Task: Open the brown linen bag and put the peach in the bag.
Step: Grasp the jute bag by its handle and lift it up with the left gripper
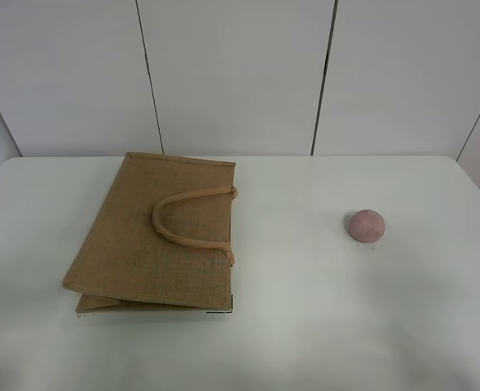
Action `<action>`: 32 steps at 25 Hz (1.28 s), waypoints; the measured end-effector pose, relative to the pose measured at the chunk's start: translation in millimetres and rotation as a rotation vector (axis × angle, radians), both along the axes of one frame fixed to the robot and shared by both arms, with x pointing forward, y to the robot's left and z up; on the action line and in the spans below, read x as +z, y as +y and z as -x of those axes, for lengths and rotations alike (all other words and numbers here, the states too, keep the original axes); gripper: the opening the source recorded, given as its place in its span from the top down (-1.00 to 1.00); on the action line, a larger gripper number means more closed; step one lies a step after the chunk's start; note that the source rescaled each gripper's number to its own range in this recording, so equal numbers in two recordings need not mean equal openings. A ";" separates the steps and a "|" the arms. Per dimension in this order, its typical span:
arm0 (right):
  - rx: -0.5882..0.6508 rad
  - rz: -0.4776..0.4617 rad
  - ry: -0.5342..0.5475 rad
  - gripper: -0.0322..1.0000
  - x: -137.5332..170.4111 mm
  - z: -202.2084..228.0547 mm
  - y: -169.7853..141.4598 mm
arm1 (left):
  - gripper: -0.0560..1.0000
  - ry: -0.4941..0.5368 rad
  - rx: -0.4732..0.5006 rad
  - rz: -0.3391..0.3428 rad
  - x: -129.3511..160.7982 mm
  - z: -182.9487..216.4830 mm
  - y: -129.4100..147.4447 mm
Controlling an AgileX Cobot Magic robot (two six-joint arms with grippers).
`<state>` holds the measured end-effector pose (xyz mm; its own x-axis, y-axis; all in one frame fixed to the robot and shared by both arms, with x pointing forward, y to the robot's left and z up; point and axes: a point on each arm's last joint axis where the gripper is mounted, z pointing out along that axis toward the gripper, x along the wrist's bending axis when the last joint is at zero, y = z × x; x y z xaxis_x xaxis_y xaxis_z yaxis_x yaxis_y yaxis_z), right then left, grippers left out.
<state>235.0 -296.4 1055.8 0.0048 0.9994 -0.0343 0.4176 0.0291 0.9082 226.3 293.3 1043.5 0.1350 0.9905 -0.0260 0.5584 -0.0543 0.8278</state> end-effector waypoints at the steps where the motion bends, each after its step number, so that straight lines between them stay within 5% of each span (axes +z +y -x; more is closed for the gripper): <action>1: 0.000 0.000 0.000 -1.00 0.0 0.0 0.0 | -1.00 0.000 0.000 0.000 0.0 0.0 0.0; 9: 0.000 0.000 0.000 -1.00 0.0 0.0 0.0 | -1.00 -0.007 0.002 0.003 1.8 -0.1 0.0; 14: 0.000 0.000 0.000 -1.00 0.0 0.0 0.0 | -1.00 0.089 0.019 0.022 24.4 -19.8 -0.7; 24: 0.000 0.000 0.000 -1.00 0.0 0.0 0.0 | -1.00 0.446 0.025 0.003 65.3 -155.2 -5.8; 32: 0.000 0.000 0.000 -1.00 0.0 0.0 0.0 | -1.00 0.646 0.028 -0.007 48.0 -285.0 -10.8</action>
<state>235.0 -296.4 1055.8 0.0048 0.9994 -0.0343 0.4176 0.0291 0.9082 511.3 282.5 1091.4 0.0680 0.9939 -0.0872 0.9453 -0.0362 0.3243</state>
